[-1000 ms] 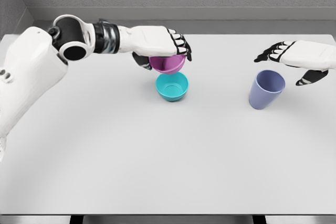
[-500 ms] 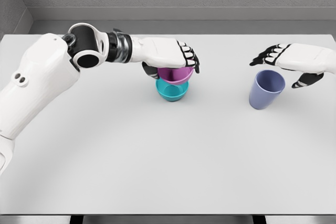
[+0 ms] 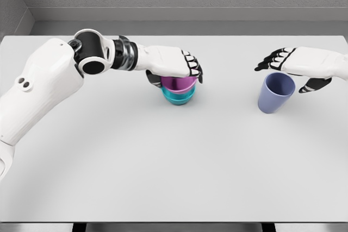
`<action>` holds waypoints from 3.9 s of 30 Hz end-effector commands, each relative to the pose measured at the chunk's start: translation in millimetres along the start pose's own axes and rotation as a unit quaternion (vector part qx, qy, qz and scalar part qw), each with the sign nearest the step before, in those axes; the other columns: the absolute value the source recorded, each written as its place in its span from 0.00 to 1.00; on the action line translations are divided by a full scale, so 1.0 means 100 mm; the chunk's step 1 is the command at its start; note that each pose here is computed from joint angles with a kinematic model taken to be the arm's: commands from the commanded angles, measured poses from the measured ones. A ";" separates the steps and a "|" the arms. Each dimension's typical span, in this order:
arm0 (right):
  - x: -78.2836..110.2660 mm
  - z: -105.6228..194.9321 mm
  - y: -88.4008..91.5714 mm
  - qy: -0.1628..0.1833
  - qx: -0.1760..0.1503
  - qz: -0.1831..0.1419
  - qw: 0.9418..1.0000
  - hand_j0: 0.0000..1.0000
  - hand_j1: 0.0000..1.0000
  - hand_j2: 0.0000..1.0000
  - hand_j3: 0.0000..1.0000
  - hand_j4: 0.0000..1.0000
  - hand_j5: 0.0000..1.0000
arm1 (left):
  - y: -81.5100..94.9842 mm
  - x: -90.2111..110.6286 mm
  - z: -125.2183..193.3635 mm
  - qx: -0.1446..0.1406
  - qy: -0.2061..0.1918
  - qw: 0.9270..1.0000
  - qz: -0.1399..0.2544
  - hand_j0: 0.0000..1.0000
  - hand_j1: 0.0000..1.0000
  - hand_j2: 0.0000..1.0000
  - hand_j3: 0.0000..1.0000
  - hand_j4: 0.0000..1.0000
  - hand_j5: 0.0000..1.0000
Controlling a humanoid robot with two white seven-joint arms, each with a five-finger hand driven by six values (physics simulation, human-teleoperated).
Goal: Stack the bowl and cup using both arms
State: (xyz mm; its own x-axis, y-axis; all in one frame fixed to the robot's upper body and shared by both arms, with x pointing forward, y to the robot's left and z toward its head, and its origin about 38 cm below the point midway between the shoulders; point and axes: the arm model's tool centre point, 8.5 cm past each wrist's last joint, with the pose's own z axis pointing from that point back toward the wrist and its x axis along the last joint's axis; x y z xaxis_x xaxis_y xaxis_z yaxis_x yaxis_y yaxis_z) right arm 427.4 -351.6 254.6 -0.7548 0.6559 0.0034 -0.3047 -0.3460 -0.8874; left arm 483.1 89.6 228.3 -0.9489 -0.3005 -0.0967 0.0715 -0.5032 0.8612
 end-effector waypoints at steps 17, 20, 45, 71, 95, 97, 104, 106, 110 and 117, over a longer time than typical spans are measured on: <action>-0.02 -0.01 0.06 0.002 0.008 -0.008 1.000 1.00 1.00 1.00 1.00 1.00 1.00 | -0.14 -0.11 -0.14 -0.016 0.010 0.999 0.035 0.66 0.66 0.66 0.66 0.66 0.66; -0.02 -0.01 0.07 0.002 0.008 -0.008 1.000 1.00 1.00 1.00 1.00 1.00 1.00 | -0.16 -0.11 -0.14 -0.017 0.011 0.999 0.037 0.66 0.66 0.66 0.66 0.66 0.66; -0.10 -0.04 0.14 0.009 0.015 -0.022 1.000 1.00 1.00 1.00 1.00 1.00 1.00 | -0.22 -0.12 -0.21 -0.023 0.010 0.998 0.049 0.68 0.68 0.68 0.68 0.68 0.68; -0.10 -0.11 0.16 0.006 0.014 -0.027 1.000 1.00 1.00 1.00 1.00 1.00 1.00 | -0.02 -0.48 1.43 0.073 0.056 0.992 0.084 1.00 1.00 1.00 1.00 1.00 1.00; -0.12 -0.22 0.30 0.004 0.030 -0.042 0.999 1.00 1.00 1.00 1.00 1.00 1.00 | -0.83 -0.35 1.57 0.040 0.063 0.984 0.164 1.00 1.00 1.00 1.00 1.00 1.00; -0.11 -0.22 0.30 0.003 0.029 -0.043 0.999 1.00 1.00 1.00 1.00 1.00 1.00 | -0.83 -0.34 1.57 0.040 0.063 0.984 0.164 1.00 1.00 1.00 1.00 1.00 1.00; -0.12 -0.22 0.30 0.004 0.030 -0.043 0.999 1.00 1.00 1.00 1.00 1.00 1.00 | -0.82 -0.34 1.57 0.041 0.063 0.984 0.163 1.00 1.00 1.00 1.00 1.00 1.00; -0.13 -0.22 0.31 0.006 0.031 -0.044 0.999 1.00 1.00 1.00 1.00 1.00 1.00 | -0.82 -0.33 1.57 0.041 0.062 0.984 0.162 1.00 1.00 1.00 1.00 1.00 1.00; -0.14 -0.22 0.30 0.009 0.034 -0.039 0.999 0.95 0.95 0.95 0.95 0.95 0.95 | -0.83 -0.33 1.57 0.040 0.062 0.984 0.162 1.00 1.00 1.00 1.00 1.00 1.00; -0.14 -0.28 0.36 0.007 0.037 -0.047 0.998 0.91 0.91 0.91 0.91 0.91 0.91 | -0.85 -0.36 1.65 0.054 0.073 0.981 0.169 1.00 1.00 1.00 1.00 1.00 1.00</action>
State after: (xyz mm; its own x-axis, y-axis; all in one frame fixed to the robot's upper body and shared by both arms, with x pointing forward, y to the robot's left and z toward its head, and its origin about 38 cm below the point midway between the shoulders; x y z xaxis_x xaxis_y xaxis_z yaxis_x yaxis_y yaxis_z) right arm 443.2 -354.8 212.8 -0.7165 0.6941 0.0700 -0.4089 -0.3365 -0.8483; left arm 458.6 274.3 235.5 -0.8264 -0.5451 0.1413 0.3414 -0.2853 0.8956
